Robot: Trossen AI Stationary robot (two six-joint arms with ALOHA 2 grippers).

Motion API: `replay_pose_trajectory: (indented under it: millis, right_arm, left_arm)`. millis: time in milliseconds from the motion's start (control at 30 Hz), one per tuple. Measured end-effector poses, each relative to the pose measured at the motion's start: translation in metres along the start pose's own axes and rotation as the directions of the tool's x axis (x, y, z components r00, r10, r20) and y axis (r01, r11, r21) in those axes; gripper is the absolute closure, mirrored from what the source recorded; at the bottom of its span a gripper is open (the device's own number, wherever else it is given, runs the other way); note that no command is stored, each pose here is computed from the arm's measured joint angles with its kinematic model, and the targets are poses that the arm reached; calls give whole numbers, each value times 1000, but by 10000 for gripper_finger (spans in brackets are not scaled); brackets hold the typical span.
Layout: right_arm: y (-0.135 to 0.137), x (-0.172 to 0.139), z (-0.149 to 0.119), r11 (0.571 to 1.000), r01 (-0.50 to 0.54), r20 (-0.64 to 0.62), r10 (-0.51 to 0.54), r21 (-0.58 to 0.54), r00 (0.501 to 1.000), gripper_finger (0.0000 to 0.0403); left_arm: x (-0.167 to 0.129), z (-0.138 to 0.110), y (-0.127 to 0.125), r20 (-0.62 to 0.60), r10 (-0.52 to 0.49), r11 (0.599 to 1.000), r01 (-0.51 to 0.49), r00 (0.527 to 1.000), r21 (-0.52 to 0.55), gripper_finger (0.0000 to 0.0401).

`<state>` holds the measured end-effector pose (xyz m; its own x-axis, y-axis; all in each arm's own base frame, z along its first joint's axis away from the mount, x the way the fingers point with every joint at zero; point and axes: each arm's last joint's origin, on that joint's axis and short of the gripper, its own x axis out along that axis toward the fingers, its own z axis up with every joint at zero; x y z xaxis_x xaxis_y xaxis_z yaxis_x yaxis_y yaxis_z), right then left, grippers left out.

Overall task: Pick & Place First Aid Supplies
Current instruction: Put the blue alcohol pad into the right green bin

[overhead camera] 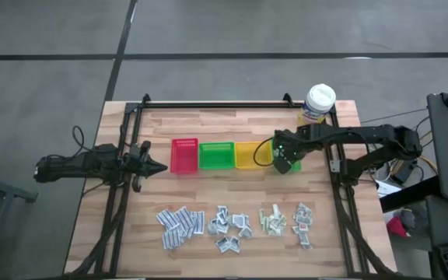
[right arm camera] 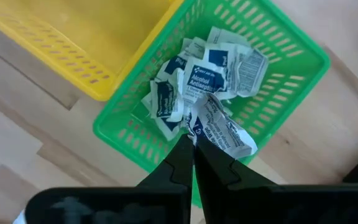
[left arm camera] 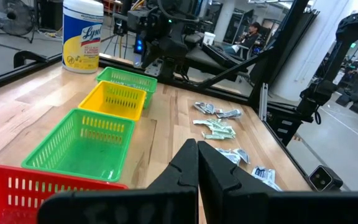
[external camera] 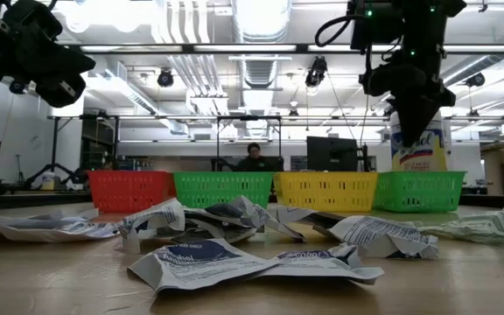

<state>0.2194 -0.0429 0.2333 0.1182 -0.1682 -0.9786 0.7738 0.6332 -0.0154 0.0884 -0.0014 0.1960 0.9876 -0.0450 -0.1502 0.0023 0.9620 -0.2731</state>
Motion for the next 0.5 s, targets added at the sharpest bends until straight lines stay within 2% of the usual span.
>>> replay_pose_trajectory:
  millis: [500]
  right_arm:
    - [-3,26,-6,1000,-26,11,26,-5,1000,394]
  left_arm:
    - [0,0,0,0,0,1000,0,1000,0,401]
